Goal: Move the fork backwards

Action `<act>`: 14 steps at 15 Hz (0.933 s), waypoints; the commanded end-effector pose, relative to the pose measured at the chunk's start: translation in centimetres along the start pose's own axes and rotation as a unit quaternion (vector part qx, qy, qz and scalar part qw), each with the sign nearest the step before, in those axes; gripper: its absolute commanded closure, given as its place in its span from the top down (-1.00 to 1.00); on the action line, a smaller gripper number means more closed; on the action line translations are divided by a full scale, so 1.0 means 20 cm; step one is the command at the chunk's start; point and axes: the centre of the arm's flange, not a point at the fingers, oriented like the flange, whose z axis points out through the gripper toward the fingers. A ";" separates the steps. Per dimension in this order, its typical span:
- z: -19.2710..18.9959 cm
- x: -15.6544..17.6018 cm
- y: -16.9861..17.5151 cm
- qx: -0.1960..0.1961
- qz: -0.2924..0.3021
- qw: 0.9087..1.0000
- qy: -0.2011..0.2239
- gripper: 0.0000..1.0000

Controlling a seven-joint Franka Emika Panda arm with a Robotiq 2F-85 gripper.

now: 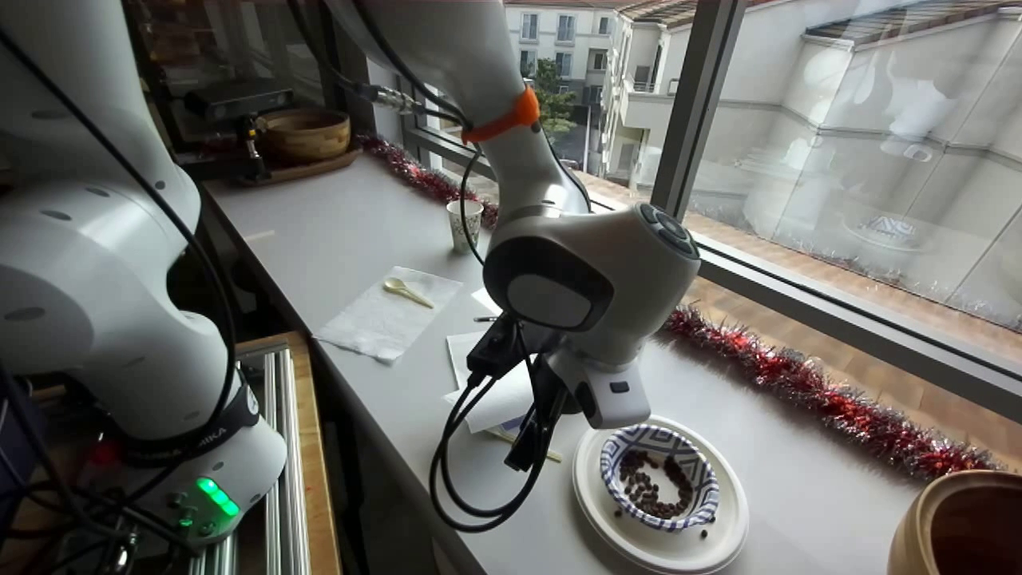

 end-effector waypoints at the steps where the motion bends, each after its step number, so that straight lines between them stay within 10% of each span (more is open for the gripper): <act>1: 0.10 0.05 -0.04 0.003 -0.011 1.000 -0.001 1.00; 14: 0.22 0.04 -0.13 0.034 -0.071 0.997 0.012 -0.30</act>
